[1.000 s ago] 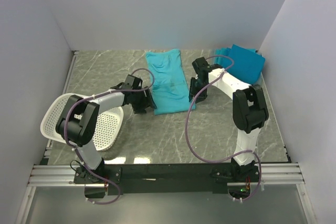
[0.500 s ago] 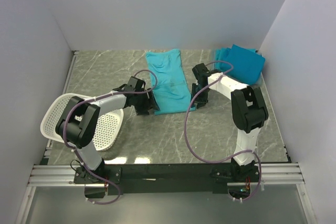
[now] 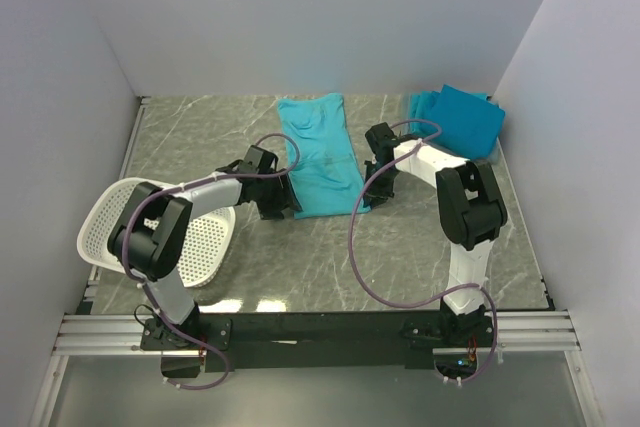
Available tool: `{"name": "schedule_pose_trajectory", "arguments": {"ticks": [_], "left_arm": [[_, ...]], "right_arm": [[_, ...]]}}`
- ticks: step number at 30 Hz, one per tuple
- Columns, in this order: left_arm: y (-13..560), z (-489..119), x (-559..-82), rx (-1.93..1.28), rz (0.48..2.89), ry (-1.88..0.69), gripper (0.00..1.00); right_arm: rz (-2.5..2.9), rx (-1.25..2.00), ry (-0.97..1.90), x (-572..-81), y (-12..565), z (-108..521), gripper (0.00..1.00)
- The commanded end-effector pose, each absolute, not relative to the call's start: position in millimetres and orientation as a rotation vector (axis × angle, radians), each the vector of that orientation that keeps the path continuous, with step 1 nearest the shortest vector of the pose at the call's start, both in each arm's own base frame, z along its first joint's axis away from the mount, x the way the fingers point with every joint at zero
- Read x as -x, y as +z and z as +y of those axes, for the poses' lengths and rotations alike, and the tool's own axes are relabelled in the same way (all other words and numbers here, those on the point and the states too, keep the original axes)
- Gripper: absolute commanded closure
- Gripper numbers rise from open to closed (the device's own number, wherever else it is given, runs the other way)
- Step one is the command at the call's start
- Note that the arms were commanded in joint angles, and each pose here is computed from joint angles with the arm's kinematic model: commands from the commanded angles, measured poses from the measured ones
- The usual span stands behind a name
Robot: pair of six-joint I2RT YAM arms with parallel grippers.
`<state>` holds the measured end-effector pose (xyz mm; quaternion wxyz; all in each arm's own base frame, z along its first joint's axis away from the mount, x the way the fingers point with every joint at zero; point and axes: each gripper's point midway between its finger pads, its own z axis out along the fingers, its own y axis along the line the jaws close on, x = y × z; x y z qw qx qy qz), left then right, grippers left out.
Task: Fold and stack the t-shirts
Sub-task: Fold the tshirt
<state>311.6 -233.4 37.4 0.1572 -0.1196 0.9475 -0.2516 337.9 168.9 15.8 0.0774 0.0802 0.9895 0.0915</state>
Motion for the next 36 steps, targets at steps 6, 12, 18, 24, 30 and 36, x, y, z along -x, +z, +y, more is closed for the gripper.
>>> {"name": "schedule_pose_trajectory", "arguments": {"ticks": [6,12,18,24,30,36], "left_arm": [[36.3,-240.5,-322.6,0.34,2.722,-0.691,0.44],[23.9,-234.3,-317.8,0.358,2.771,-0.615,0.55],[10.8,-228.6,-308.9,0.371,2.819,-0.549,0.64],[-4.1,-230.5,-297.8,0.353,2.873,-0.526,0.66],[-20.5,-228.0,-287.6,0.352,2.923,-0.488,0.73],[-32.0,-234.7,-283.2,0.322,2.943,-0.551,0.92]], "right_arm": [[2.992,-0.265,0.263,-331.1,3.4,165.1,0.78],[2.992,-0.264,0.267,-327.4,4.3,165.3,0.79],[2.985,-0.268,0.274,-327.5,6.9,165.1,0.79],[2.977,-0.269,0.278,-328.8,9.8,165.6,0.79],[2.969,-0.267,0.285,-331.1,12.8,166.8,0.8],[2.959,-0.26,0.298,-332.6,16.9,168.1,0.83]]}}
